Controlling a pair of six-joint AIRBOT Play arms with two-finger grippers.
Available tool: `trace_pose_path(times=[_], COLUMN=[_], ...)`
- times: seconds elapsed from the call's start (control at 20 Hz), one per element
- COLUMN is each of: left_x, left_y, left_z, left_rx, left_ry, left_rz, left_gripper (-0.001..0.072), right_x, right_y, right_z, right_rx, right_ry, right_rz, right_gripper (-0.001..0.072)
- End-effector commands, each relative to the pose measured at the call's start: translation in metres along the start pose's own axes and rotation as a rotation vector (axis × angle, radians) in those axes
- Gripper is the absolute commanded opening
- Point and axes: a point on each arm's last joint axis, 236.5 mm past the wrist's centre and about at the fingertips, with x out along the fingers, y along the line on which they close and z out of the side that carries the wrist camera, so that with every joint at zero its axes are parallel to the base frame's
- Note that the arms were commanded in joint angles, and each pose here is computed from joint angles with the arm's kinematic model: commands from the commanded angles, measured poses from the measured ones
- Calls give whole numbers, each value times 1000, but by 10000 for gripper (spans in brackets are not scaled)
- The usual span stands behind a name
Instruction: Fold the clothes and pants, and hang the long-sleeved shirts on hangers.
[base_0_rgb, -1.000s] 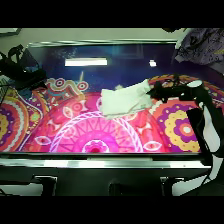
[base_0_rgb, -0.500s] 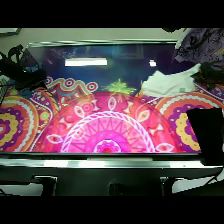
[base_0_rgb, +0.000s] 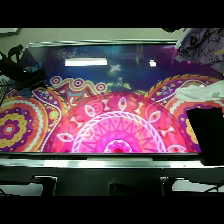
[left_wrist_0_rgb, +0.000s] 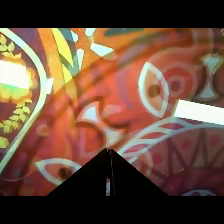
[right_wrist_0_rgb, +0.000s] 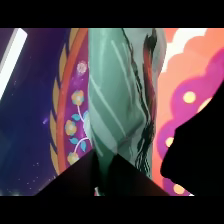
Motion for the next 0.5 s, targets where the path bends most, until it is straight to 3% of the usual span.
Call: trace_pose_path(times=[0.0, 0.45], left_x=[0, 0], left_y=[0, 0], left_z=[0, 0], left_rx=[0, 0], left_ry=[-1, -1], left_rz=[0, 0], left_gripper=[19, 19], right_x=[-32, -72], right_y=[-34, -116], right_z=[4, -19], right_rx=[-2, -47], right_ry=[-43, 53], right_rz=[-160, -541], right_gripper=[28, 28])
